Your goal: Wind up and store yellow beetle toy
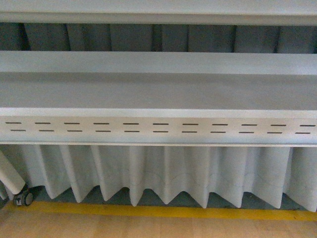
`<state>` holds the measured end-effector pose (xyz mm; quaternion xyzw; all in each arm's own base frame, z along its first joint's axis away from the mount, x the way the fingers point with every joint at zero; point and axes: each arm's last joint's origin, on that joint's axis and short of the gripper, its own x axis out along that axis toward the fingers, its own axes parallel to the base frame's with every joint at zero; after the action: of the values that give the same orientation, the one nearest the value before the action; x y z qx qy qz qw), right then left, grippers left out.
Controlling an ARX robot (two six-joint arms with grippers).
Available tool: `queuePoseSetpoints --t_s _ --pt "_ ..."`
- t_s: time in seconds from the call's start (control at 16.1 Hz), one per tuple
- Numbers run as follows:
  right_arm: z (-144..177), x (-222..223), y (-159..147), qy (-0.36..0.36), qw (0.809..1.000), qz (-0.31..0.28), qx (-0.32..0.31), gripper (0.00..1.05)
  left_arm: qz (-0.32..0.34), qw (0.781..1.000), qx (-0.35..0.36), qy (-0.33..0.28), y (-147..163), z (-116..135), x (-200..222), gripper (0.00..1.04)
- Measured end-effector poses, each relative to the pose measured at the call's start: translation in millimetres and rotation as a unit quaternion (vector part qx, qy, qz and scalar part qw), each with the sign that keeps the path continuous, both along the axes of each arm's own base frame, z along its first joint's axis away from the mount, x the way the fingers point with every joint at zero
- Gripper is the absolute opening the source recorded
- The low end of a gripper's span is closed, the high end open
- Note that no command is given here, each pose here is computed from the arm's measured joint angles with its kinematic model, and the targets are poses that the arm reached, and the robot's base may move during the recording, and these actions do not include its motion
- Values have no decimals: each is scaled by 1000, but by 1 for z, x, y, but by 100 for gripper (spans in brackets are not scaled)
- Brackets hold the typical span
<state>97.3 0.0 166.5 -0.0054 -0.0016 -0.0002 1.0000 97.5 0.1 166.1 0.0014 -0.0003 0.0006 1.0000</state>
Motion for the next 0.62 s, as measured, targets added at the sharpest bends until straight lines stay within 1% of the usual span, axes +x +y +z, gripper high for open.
queuePoseSetpoints --t_s 0.62 --pt "0 0 0 0 1000 0 0 98 0 1000 0 0 0 0 0 98"
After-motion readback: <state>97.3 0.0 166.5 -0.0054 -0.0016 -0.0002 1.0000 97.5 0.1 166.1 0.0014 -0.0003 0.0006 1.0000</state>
